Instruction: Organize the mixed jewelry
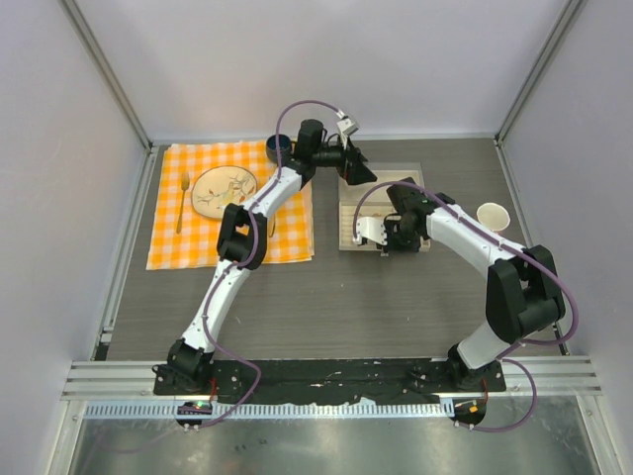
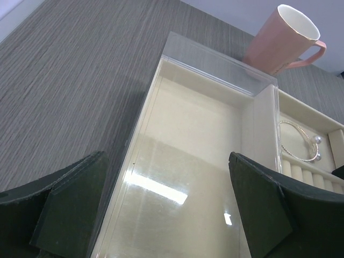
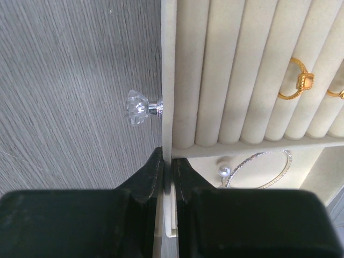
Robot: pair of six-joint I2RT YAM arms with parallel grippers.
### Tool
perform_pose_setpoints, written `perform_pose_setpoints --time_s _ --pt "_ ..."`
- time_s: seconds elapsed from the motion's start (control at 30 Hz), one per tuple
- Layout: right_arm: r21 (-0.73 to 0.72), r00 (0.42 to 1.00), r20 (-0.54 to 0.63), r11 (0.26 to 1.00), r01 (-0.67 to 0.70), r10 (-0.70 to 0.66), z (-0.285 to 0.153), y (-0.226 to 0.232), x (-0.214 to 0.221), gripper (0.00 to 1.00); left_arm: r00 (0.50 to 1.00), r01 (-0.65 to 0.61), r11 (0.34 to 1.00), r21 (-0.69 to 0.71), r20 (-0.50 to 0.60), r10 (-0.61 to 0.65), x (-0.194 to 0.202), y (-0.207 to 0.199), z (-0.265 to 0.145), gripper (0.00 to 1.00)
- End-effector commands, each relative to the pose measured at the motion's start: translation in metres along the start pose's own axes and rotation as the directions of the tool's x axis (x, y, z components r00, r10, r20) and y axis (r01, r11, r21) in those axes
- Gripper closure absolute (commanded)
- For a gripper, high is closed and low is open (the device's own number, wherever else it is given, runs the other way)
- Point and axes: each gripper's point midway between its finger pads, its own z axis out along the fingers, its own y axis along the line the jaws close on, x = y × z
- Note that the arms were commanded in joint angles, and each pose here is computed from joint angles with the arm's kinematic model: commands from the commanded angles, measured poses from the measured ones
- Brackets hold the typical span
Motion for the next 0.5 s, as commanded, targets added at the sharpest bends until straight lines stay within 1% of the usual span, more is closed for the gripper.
perform_pose_setpoints --time_s 0.0,0.47 --pt "0.069 1.0 0.027 0.998 -0.003 0.001 -0.007 -0.02 -0.007 0.99 1.0 -0.024 0.998 0.053 0.015 0.023 -0.002 -0.011 0.007 0.0" --pt "0.094 1.0 0.029 0.996 0.008 -0.011 -0.02 -0.029 -0.009 0.99 1.0 -0.012 0.998 0.058 0.008 0.012 0.004 -0.01 0.007 0.0"
